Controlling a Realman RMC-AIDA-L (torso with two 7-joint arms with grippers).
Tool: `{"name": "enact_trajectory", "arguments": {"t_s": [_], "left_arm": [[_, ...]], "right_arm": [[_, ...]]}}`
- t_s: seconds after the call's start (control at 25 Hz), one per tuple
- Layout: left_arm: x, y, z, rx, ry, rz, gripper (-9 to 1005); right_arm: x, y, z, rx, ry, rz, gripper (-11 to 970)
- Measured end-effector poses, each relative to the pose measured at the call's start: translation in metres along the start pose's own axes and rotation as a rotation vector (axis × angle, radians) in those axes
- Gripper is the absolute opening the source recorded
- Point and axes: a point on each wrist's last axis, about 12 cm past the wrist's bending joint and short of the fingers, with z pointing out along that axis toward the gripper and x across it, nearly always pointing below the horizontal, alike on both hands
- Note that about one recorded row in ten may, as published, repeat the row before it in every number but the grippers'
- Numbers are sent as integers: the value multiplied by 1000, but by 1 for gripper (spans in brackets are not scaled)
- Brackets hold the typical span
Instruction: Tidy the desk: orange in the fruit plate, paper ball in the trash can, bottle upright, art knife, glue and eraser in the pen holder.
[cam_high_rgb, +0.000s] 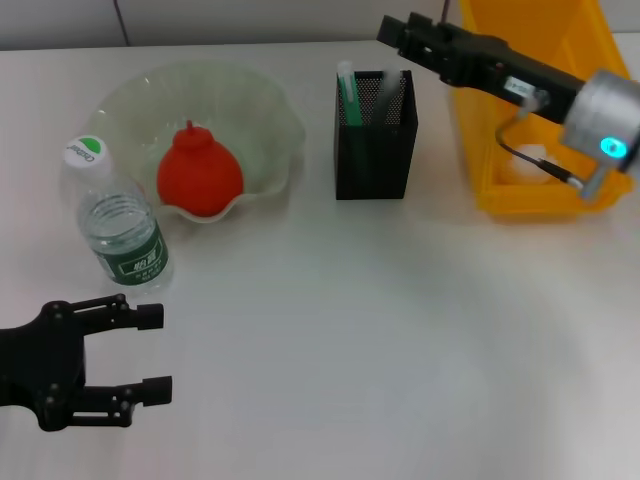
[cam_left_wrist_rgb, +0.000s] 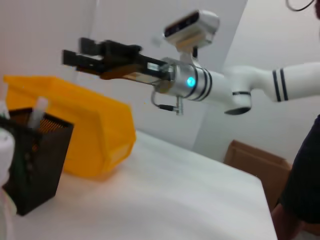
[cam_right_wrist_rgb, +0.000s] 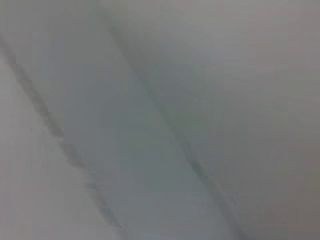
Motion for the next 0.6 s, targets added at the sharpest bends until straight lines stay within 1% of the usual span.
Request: {"name": "enact_trajectory", "arguments": {"t_s": [0.08, 0.16, 0.24, 0.32, 0.4, 0.44, 0.6], "left_arm": [[-2, -1, -1, 6, -10, 8, 846], [-6, -4, -6, 27, -29, 24, 846], [-8, -4, -8, 33, -32, 23, 846], [-10, -4, -9, 35, -31, 19, 846], [-10, -4, -9, 35, -31, 16, 846], [-11, -3, -8, 36, -30, 15, 846], [-14, -1, -7, 42, -19, 9, 846]], "right_arm": [[-4, 12, -20, -119, -29, -27, 468], [-3, 20, -44, -226, -19, -57, 558], [2, 28, -69, -348, 37, -107, 634], [15, 36, -89, -448, 106, -155, 697], [33, 40, -102, -502, 169, -190, 760], [43, 41, -106, -507, 193, -206, 791], [67, 44, -104, -484, 240, -209, 829]]}}
